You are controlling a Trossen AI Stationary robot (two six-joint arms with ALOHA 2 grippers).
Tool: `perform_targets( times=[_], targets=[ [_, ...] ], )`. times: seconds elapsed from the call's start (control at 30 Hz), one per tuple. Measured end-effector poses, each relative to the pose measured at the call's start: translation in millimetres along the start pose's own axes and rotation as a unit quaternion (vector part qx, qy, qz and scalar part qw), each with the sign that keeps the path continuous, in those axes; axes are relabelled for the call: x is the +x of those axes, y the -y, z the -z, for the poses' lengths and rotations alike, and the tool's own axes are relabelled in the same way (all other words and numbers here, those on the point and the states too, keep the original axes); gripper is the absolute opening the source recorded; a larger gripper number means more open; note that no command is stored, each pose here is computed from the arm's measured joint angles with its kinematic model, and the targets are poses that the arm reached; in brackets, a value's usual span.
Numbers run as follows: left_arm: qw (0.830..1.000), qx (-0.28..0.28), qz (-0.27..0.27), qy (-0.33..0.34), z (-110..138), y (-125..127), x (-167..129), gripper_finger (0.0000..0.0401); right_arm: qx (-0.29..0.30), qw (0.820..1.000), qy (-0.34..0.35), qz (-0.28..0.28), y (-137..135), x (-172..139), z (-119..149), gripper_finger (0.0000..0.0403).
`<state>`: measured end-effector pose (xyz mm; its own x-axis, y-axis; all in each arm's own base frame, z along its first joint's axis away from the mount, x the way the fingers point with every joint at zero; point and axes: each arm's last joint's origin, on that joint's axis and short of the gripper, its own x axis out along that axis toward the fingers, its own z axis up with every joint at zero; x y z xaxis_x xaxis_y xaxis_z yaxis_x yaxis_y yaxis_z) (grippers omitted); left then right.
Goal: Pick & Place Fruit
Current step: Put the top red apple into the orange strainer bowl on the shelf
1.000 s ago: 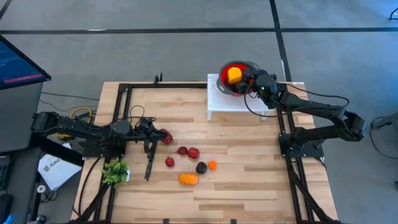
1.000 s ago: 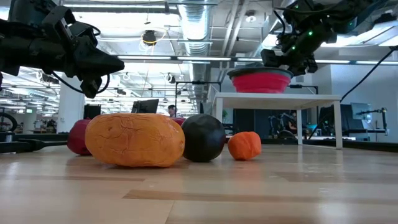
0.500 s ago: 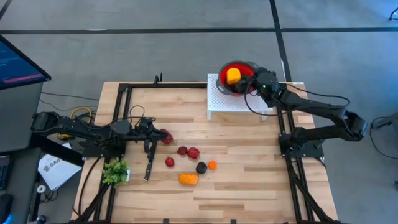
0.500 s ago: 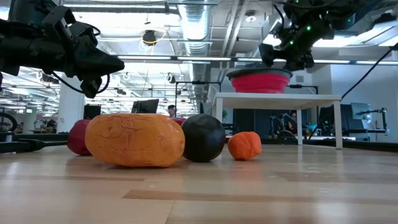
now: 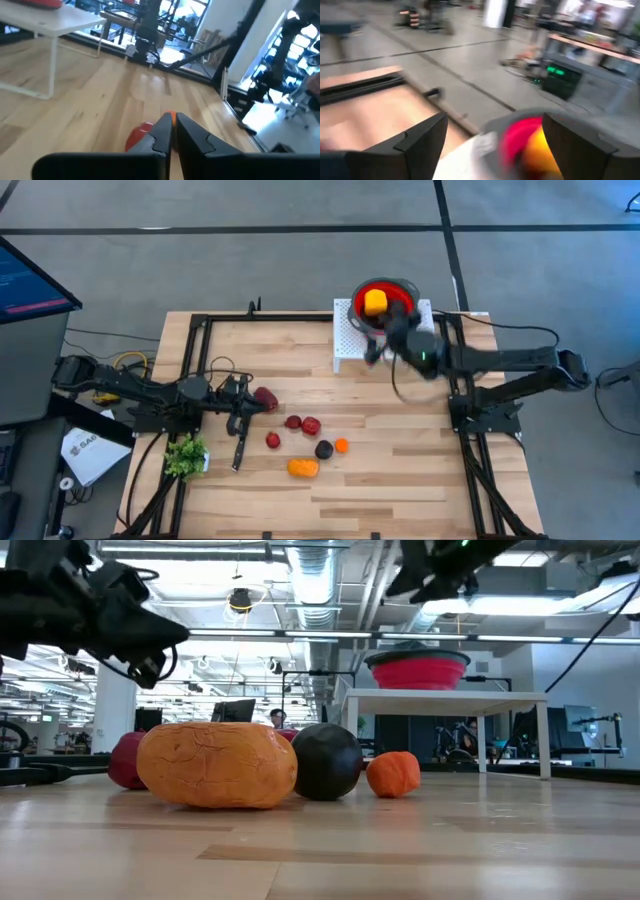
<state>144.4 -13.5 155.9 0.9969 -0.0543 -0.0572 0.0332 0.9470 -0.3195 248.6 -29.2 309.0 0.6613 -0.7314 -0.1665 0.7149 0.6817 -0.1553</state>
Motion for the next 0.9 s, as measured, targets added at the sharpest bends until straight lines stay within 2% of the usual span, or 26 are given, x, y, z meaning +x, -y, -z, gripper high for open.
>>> perform_targets(
  times=[0.07, 0.17, 0.23, 0.33, 0.43, 0.6, 0.67, 0.77, 0.9],
  targets=[
    [1.000, 0.024, 0.004, -0.001, 0, 6, 0, 0.0011, -0.002, 0.999, 0.000, -0.043, -22, -20, 9, 0.0304],
    [0.998, 0.069, 0.011, 0.010, -10, 19, 5, 0.0003, 0.025, 0.994, -0.005, -0.111, -47, -50, 25, 0.0294],
    [0.996, 0.093, -0.005, -0.006, -17, 25, 9, 0.0002, 0.044, 0.988, -0.017, -0.149, -64, -67, 40, 0.0291],
    [0.990, 0.119, -0.041, -0.070, -31, 30, 16, 0.0004, 0.065, 0.980, -0.033, -0.183, -88, -88, 61, 0.0290],
    [0.976, 0.136, -0.069, -0.156, -49, 34, 19, 0.0020, 0.072, 0.976, -0.041, -0.200, -116, -101, 88, 0.0291],
    [0.948, 0.162, -0.094, -0.258, -72, 43, 28, 0.0081, 0.099, 0.972, -0.027, -0.210, -163, -105, 133, 0.0291],
    [0.928, 0.181, -0.097, -0.311, -70, 44, 36, 0.0116, 0.120, 0.970, -0.019, -0.209, -177, -99, 150, 0.0291],
    [0.889, 0.217, -0.096, -0.392, -61, 43, 54, 0.0172, 0.156, 0.966, -0.006, -0.205, -190, -86, 171, 0.0291],
    [0.819, 0.270, -0.090, -0.498, -39, 37, 77, 0.0236, 0.202, 0.959, 0.012, -0.199, -196, -72, 189, 0.0291]
  ],
)
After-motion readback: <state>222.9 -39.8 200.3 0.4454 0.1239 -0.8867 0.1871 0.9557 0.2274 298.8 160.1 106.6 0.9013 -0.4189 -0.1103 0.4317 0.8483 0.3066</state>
